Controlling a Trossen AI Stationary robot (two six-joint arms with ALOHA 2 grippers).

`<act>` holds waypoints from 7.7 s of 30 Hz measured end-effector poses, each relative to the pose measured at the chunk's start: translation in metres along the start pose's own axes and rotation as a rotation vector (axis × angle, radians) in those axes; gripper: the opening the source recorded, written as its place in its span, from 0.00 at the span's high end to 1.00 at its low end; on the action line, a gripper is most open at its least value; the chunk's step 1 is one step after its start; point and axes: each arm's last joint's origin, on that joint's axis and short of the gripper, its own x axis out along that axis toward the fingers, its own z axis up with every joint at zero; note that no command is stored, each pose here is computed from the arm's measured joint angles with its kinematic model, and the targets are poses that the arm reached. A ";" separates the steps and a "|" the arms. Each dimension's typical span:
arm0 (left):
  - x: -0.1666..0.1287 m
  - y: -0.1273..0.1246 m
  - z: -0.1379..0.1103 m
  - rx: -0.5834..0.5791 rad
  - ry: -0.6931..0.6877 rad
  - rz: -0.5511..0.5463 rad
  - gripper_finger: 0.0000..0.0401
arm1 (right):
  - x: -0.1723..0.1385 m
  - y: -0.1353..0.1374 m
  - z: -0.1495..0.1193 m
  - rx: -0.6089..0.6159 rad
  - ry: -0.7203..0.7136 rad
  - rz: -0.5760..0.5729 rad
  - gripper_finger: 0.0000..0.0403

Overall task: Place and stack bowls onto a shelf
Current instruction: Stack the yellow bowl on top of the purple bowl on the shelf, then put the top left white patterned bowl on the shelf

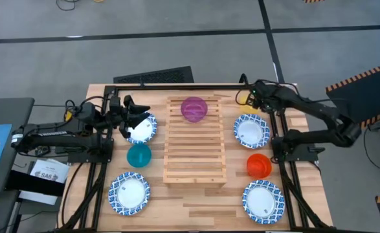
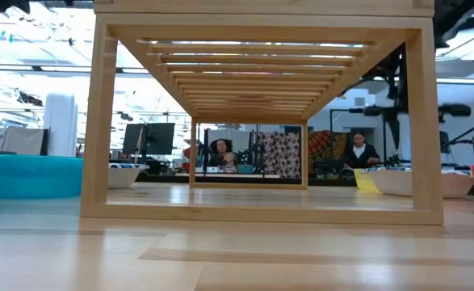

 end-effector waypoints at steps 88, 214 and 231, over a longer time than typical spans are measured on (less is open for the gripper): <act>0.000 0.001 0.001 -0.067 -0.013 0.027 0.61 | -0.144 0.196 -0.041 -0.782 0.107 0.680 0.94; -0.046 0.039 -0.056 -0.481 0.723 1.314 0.61 | -0.158 0.045 -0.090 -0.885 -0.173 1.133 0.38; -0.037 0.151 -0.061 -0.416 1.104 1.380 0.61 | -0.158 0.044 -0.091 -0.896 -0.174 1.133 0.38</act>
